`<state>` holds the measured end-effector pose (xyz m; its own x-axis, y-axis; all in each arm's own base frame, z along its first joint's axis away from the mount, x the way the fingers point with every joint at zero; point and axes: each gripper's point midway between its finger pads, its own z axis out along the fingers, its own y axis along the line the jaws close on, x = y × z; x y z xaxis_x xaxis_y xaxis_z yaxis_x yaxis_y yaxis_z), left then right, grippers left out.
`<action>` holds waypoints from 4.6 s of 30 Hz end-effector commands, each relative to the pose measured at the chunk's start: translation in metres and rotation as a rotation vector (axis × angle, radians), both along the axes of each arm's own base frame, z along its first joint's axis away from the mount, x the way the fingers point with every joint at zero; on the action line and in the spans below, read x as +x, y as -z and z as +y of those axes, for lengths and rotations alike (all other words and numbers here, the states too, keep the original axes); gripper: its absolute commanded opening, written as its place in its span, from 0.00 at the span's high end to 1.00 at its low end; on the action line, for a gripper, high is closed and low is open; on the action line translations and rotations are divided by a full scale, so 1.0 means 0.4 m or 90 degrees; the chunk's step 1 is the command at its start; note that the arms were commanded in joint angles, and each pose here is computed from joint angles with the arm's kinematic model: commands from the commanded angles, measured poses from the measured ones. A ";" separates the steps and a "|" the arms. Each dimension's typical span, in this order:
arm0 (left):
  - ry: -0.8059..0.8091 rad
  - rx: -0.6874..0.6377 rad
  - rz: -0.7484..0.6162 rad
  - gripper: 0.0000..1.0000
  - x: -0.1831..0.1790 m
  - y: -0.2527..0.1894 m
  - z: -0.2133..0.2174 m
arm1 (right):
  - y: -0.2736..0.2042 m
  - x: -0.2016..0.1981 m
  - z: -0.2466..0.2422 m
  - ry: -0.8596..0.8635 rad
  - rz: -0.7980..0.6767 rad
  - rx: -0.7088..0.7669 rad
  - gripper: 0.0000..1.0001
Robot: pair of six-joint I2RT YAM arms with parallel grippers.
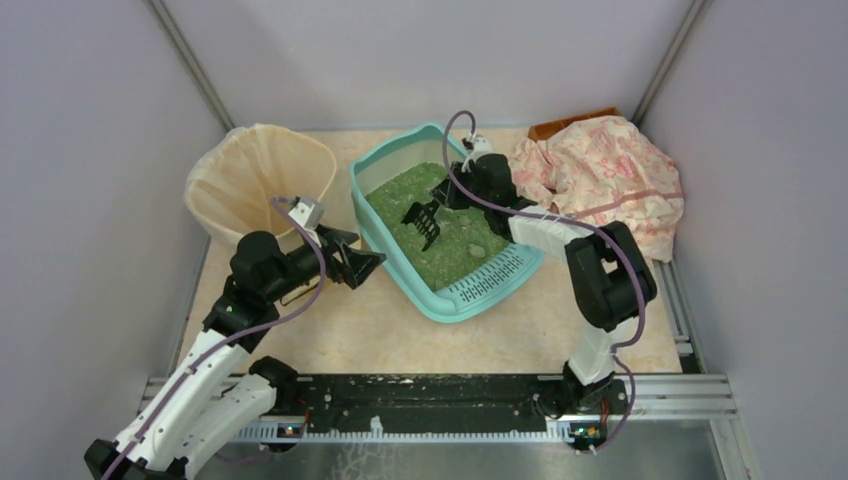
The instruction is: Clean the litter box
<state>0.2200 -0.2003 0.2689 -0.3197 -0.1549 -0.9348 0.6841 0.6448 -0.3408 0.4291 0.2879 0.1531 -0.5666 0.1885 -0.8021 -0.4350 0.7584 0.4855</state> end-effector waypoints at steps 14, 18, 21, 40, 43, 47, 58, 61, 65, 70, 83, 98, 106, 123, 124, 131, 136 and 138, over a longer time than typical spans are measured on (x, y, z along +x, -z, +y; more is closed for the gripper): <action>-0.003 -0.013 0.018 0.01 0.000 0.007 -0.002 | -0.006 -0.110 0.135 -0.143 0.092 0.217 1.00; 0.006 -0.013 0.020 0.01 0.001 0.004 -0.009 | -0.096 -0.088 0.113 -0.143 0.059 0.253 1.00; 0.015 -0.013 0.027 0.02 -0.002 0.009 -0.015 | -0.139 -0.072 0.096 -0.132 0.038 0.252 1.00; 0.030 -0.030 0.015 0.02 -0.017 -0.009 -0.018 | -0.261 0.005 -0.024 -0.074 -0.022 0.269 1.00; 0.031 -0.032 0.013 0.01 -0.019 -0.016 -0.019 | -0.261 0.027 -0.063 -0.053 -0.024 0.271 1.00; 0.033 -0.036 0.013 0.02 -0.020 -0.022 -0.020 | -0.278 0.048 -0.110 -0.033 -0.026 0.283 1.00; 0.040 -0.038 0.016 0.01 -0.027 -0.023 -0.021 | -0.318 0.041 -0.250 0.009 -0.033 0.407 1.00; 0.038 -0.037 0.015 0.02 -0.029 -0.025 -0.019 | -0.303 0.032 -0.295 0.043 -0.023 0.449 1.00; 0.039 -0.042 0.015 0.01 -0.025 -0.024 -0.022 | -0.274 0.016 -0.229 0.002 0.010 0.433 1.00; 0.047 -0.046 0.024 0.02 -0.029 -0.026 -0.028 | -0.273 0.034 -0.290 0.056 -0.007 0.446 1.00; 0.033 -0.038 0.032 0.02 -0.001 -0.006 -0.033 | -0.240 0.012 -0.335 0.051 0.036 0.554 1.00; 0.055 -0.051 0.035 0.02 -0.008 -0.004 -0.046 | -0.188 0.005 -0.316 0.085 0.083 0.473 1.00; 0.040 -0.043 0.033 0.02 -0.012 0.006 -0.033 | -0.168 -0.006 -0.294 0.060 0.099 0.494 1.00; 0.025 -0.024 0.019 0.01 -0.031 0.002 -0.007 | -0.197 0.059 -0.344 0.129 0.079 0.500 1.00; 0.024 -0.022 0.023 0.01 -0.034 0.002 -0.005 | -0.207 0.064 -0.354 0.148 0.068 0.506 1.00; 0.015 -0.020 0.019 0.02 -0.045 -0.005 0.008 | -0.211 0.060 -0.277 0.121 0.069 0.426 1.00; 0.012 -0.026 0.013 0.01 -0.049 0.008 0.011 | -0.204 0.058 -0.306 0.143 0.073 0.447 1.00; 0.013 -0.029 0.024 0.02 -0.051 0.009 0.010 | -0.203 0.047 -0.239 0.057 0.099 0.415 1.00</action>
